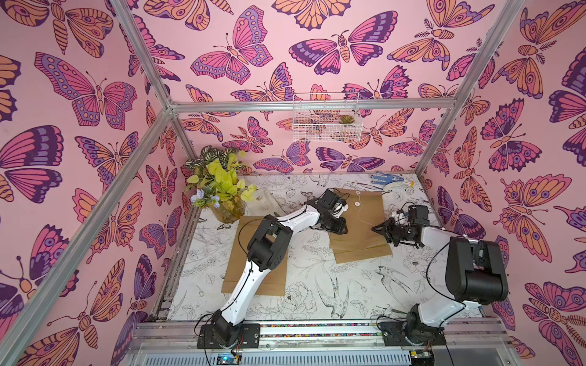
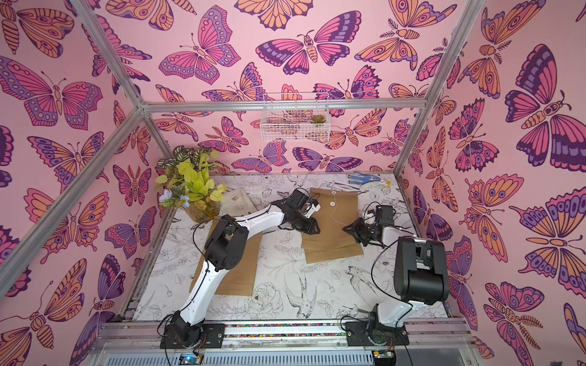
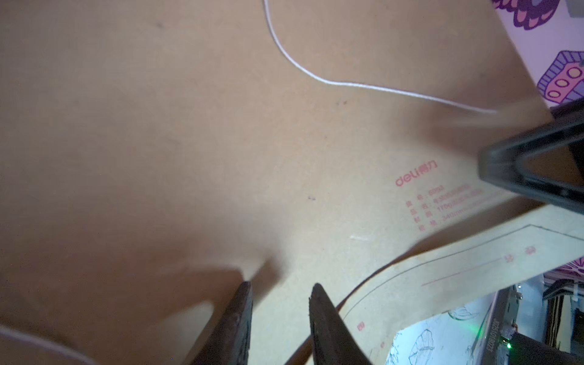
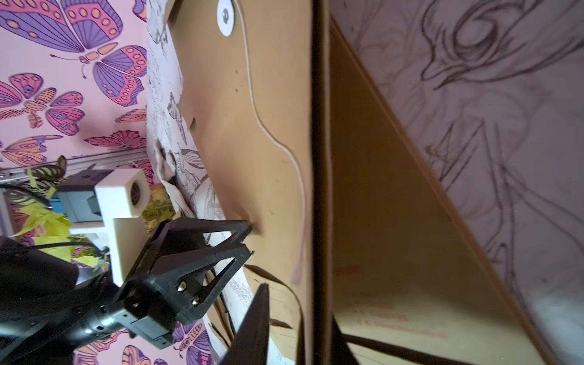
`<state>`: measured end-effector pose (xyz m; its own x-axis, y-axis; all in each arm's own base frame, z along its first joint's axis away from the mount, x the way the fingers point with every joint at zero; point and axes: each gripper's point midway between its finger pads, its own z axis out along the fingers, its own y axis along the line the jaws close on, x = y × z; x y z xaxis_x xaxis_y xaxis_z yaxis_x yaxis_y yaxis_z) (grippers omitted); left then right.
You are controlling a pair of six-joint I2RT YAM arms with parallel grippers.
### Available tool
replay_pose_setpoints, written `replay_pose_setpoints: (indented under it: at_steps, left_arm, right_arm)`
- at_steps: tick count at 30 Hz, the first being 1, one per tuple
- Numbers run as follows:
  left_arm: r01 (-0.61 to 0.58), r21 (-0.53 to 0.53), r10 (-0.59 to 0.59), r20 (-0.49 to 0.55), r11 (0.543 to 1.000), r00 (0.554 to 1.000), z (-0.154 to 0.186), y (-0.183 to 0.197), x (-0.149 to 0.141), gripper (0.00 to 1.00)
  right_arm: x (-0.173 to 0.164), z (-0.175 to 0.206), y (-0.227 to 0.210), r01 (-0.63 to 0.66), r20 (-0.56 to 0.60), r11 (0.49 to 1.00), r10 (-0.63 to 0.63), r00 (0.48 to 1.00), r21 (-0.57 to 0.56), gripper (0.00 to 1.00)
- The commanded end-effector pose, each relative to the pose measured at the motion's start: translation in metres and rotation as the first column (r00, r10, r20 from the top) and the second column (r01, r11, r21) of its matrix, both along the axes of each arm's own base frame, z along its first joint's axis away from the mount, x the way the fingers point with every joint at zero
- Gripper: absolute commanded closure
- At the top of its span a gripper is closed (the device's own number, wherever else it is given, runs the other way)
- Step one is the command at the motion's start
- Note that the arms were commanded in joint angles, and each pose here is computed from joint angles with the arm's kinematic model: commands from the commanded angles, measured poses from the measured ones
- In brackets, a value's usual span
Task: Close the mouth of the file bag
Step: Pick up the file bag from the file bag.
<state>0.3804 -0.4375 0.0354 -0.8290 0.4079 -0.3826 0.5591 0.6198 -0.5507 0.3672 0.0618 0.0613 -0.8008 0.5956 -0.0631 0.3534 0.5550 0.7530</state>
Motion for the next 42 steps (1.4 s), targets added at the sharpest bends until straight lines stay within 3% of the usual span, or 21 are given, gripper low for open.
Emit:
replay_pose_setpoints:
  at_steps: [1, 4, 8, 11, 13, 15, 18, 22, 27, 31, 38, 42]
  left_arm:
    - [0.020, -0.008, -0.021, -0.041, 1.000, 0.999, 0.024, 0.017, -0.014, 0.62]
    - [-0.011, -0.103, 0.010, -0.013, 0.995, 1.000, 0.072, 0.030, -0.004, 0.58]
    - [-0.079, -0.205, 0.084, 0.013, 0.975, 0.996, 0.129, 0.062, 0.005, 0.55]
    - [-0.147, -0.264, 0.161, 0.034, 0.953, 0.986, 0.164, 0.096, 0.010, 0.52]
    - [-0.217, -0.337, 0.231, 0.003, 0.916, 0.973, 0.183, 0.120, 0.014, 0.48]
    - [-0.298, -0.436, 0.309, -0.048, 0.849, 0.950, 0.202, 0.154, 0.021, 0.41]
    - [-0.366, -0.524, 0.401, -0.051, 0.769, 0.915, 0.225, 0.199, 0.020, 0.30]
    - [-0.388, -0.566, 0.465, -0.010, 0.727, 0.885, 0.244, 0.232, 0.007, 0.25]
    - [-0.433, -0.621, 0.517, -0.051, 0.654, 0.854, 0.245, 0.253, 0.002, 0.23]
    - [-0.372, -0.700, 0.492, -0.034, 0.610, 0.870, 0.277, 0.251, 0.002, 0.19]
    - [-0.288, -0.756, 0.460, 0.018, 0.588, 0.888, 0.315, 0.250, 0.001, 0.21]
    - [-0.202, -0.821, 0.415, 0.046, 0.534, 0.909, 0.351, 0.246, -0.001, 0.26]
  right_arm:
    - [0.008, 0.020, -0.005, 0.017, 0.063, 0.997, -0.012, 0.998, -0.074, 0.90]
    - [0.011, 0.051, -0.006, 0.012, 0.141, 0.994, 0.003, 0.990, -0.106, 1.00]
    - [0.012, 0.082, 0.006, -0.046, 0.216, 0.993, 0.070, 0.974, -0.112, 1.00]
    - [0.002, 0.109, 0.035, -0.161, 0.286, 0.970, 0.209, 0.935, -0.181, 1.00]
    - [-0.009, 0.122, 0.057, -0.233, 0.322, 0.931, 0.320, 0.891, -0.280, 1.00]
    - [-0.022, 0.139, 0.081, -0.301, 0.368, 0.889, 0.423, 0.828, -0.346, 1.00]
    - [-0.041, 0.172, 0.109, -0.357, 0.482, 0.874, 0.480, 0.733, -0.329, 1.00]
    - [-0.066, 0.219, 0.133, -0.432, 0.637, 0.874, 0.466, 0.614, -0.223, 1.00]
    - [-0.097, 0.266, 0.156, -0.545, 0.748, 0.822, 0.464, 0.475, -0.165, 1.00]
    - [-0.114, 0.302, 0.166, -0.581, 0.835, 0.799, 0.420, 0.354, -0.156, 1.00]
    - [-0.121, 0.349, 0.166, -0.590, 0.917, 0.801, 0.304, 0.258, -0.100, 1.00]
    - [-0.119, 0.348, 0.169, -0.602, 0.918, 0.792, 0.306, 0.253, -0.098, 1.00]
